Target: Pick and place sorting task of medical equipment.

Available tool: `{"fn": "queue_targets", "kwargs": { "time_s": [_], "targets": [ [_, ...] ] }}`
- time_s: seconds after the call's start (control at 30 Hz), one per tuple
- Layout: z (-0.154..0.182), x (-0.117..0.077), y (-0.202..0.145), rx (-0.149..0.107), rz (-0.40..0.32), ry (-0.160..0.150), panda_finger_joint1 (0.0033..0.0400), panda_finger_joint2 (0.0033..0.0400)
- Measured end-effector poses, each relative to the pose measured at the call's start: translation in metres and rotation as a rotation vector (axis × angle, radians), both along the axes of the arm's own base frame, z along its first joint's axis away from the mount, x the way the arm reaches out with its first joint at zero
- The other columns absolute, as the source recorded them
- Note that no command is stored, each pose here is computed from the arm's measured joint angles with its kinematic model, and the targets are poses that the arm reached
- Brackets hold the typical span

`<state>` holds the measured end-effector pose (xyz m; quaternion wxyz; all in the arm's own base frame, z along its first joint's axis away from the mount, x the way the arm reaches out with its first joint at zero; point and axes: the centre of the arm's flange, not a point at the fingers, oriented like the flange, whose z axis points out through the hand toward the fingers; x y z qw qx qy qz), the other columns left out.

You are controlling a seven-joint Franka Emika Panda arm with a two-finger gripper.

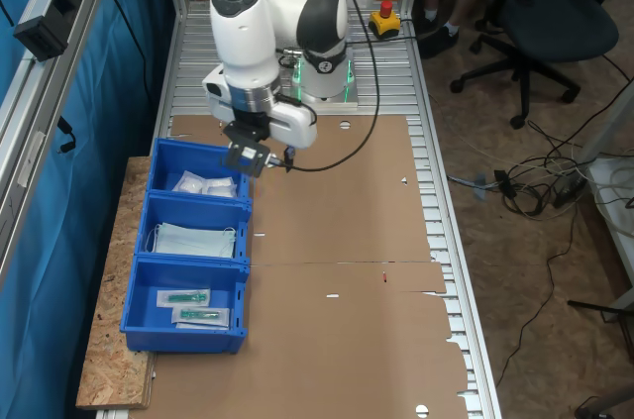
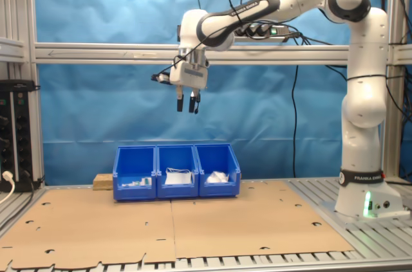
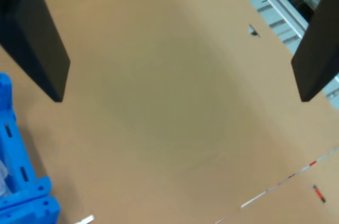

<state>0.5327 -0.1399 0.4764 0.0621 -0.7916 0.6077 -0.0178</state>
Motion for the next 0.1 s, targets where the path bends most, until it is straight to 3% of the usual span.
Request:
{"fn": "queue_targets", "kwargs": {
  "time_s": [0.1],
  "targets": [
    [0.012,0.006,0.019,0.003,0.039,0.007,0.0400,0.0400]
  ]
}}
